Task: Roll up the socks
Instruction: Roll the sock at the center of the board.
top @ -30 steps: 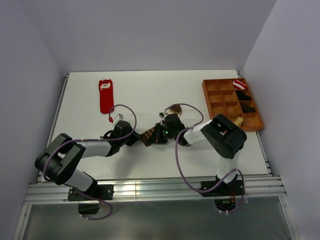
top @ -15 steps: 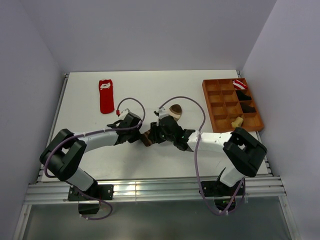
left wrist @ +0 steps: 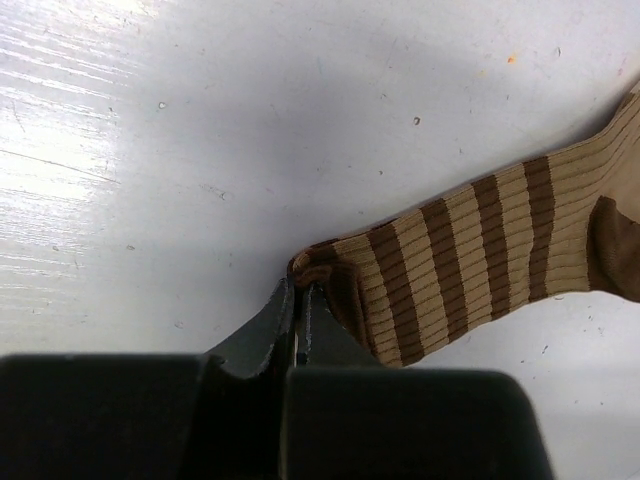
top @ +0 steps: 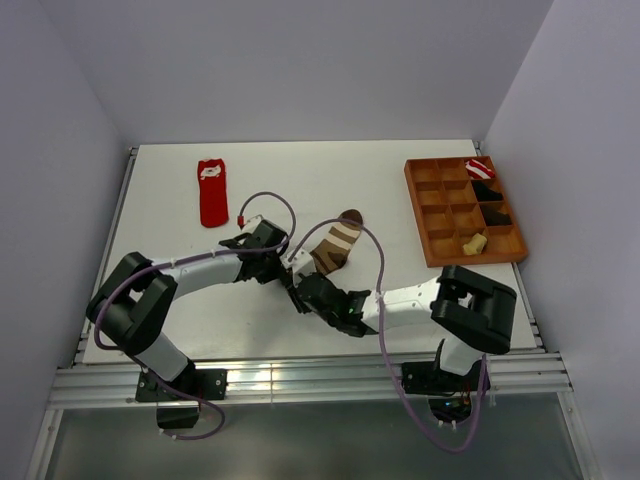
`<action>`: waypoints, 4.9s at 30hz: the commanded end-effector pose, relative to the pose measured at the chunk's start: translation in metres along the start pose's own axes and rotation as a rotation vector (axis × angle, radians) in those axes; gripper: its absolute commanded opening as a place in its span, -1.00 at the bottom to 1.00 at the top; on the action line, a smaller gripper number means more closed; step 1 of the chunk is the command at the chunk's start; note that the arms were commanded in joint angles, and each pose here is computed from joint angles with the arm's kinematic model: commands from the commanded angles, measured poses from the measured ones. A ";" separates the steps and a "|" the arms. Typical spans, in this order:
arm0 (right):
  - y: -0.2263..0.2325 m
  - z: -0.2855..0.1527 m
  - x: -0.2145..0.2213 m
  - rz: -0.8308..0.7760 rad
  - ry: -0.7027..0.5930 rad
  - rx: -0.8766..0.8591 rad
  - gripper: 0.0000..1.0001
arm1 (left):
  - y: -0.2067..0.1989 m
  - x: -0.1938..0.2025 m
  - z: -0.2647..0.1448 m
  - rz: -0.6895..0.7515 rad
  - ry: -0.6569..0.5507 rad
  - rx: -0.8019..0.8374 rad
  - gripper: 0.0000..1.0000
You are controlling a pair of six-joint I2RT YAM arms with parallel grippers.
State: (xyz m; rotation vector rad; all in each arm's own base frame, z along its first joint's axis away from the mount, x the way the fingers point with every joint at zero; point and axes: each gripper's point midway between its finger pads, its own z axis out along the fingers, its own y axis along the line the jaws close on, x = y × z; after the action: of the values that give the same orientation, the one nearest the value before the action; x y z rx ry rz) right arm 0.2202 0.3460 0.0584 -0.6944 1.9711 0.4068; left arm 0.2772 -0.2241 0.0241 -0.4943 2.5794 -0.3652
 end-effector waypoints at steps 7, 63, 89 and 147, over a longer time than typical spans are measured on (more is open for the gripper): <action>0.009 0.016 -0.012 -0.141 -0.076 0.115 -0.09 | 0.003 0.005 -0.001 0.042 0.036 -0.035 -0.99; 0.016 0.013 0.014 0.626 0.204 -0.590 -1.00 | 0.005 -0.028 -0.061 -0.318 -0.157 0.290 0.30; -0.017 0.018 0.049 1.094 0.259 -0.590 -1.00 | -0.006 0.017 -0.006 -0.283 0.008 0.214 -0.03; 0.015 0.035 0.001 -0.017 0.043 -0.004 -0.27 | -0.006 0.018 0.000 0.061 0.126 -0.107 -0.99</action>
State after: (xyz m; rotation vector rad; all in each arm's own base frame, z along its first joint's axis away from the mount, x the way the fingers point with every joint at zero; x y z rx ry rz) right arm 0.2268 0.3611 0.0302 -0.7432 2.0418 0.3866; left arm 0.2724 -0.2333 0.0216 -0.4737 2.7104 -0.2390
